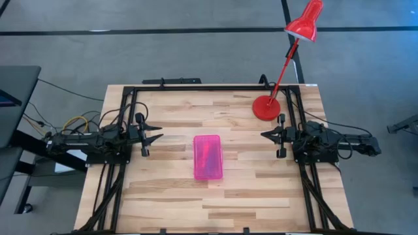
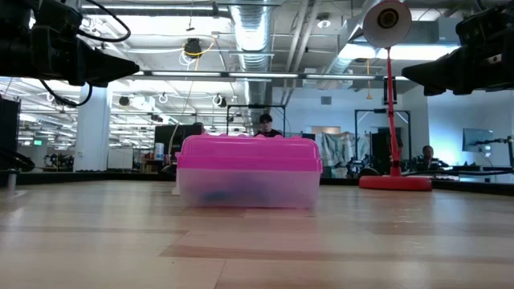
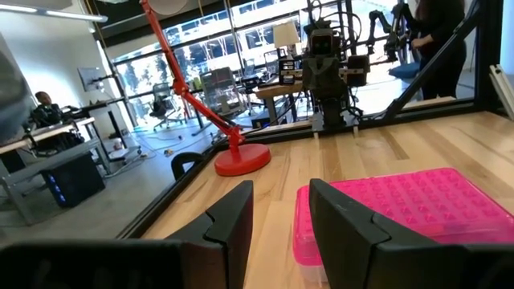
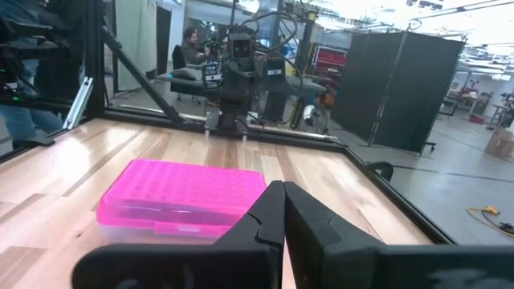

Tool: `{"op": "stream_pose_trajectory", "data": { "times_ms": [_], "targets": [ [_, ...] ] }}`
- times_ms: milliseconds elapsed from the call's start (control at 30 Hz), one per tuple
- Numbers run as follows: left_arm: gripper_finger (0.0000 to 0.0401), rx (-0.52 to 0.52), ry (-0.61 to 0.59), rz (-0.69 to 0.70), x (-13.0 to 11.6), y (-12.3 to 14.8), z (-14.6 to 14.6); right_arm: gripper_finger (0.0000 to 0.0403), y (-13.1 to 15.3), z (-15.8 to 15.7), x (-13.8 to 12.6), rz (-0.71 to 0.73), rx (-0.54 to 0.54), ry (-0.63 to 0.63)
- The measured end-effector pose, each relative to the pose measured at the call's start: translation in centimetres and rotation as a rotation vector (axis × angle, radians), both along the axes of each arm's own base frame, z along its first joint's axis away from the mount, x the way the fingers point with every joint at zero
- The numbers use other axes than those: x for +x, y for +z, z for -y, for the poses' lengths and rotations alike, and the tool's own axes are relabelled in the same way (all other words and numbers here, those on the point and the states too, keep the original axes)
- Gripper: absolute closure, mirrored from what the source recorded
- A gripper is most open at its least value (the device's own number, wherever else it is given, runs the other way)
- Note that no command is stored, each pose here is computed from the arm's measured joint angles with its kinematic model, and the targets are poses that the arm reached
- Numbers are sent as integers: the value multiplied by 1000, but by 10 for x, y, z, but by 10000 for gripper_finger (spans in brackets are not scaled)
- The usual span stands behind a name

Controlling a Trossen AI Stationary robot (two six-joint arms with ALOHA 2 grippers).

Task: Pick & place school supplies into a supply box
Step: Return to Home Position

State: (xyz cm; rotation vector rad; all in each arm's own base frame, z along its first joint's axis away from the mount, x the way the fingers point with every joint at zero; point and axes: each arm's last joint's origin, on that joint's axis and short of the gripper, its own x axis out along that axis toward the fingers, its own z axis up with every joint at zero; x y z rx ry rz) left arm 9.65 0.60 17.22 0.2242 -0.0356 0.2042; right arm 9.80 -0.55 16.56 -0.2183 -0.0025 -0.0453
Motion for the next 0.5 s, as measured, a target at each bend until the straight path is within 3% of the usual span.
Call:
{"op": "stream_pose_trajectory", "data": {
  "times_ms": [500],
  "targets": [
    [282,-3,0,1,0,0,0,403,0,0,0,0,0,0]
  ]
}}
